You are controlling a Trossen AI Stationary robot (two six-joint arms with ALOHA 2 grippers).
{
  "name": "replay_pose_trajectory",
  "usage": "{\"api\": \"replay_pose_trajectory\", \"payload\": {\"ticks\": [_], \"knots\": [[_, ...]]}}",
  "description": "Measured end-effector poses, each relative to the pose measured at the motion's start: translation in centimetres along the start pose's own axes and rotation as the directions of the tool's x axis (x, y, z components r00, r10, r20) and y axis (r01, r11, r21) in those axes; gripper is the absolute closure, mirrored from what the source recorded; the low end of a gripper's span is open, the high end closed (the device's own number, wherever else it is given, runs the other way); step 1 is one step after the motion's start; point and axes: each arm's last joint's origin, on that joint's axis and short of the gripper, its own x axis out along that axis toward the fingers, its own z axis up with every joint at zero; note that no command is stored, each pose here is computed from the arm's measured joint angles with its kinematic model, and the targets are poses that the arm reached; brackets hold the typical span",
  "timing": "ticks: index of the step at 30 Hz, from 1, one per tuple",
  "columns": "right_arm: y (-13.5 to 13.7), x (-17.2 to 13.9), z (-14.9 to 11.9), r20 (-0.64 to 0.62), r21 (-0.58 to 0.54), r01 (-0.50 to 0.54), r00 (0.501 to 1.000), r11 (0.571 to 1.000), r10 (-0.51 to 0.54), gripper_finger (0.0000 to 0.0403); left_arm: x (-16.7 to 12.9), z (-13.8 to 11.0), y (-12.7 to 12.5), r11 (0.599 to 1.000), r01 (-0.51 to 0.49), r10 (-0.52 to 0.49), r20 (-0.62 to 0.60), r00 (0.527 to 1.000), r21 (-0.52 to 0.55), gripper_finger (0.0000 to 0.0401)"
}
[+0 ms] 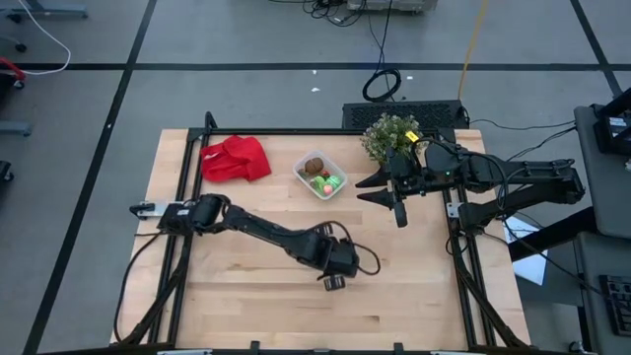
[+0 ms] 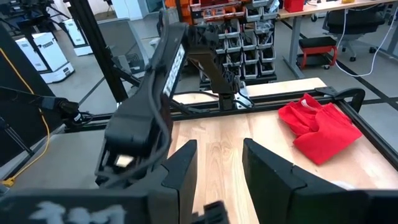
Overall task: Pick and placing Produce into tupperware
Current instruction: Put the pink peach into the transparent bin
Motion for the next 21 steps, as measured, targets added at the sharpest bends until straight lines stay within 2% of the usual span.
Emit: {"api": "replay_pose_trajectory", "payload": {"ticks": [7,14,21], "knots": [[0.0,0.0,0.0,-0.002,-0.002,0.001,1.0,1.0,-0.001,0.0284,-3.7,0.7,3.0,0.993,-0.115,0.115,0.021,0.993,-0.005,0.0284],[0.0,0.0,-0.1,-0.008,-0.003,0.001,1.0,1.0,-0.001,0.0284,-8.0,1.3,7.1,0.972,-0.231,0.232,0.047,0.971,-0.044,0.0283],[0.0,0.0,-0.2,-0.018,0.002,0.003,1.0,1.0,-0.003,0.0284,-9.5,2.0,12.0,0.957,-0.279,0.282,0.031,0.959,-0.076,0.0283]]}}
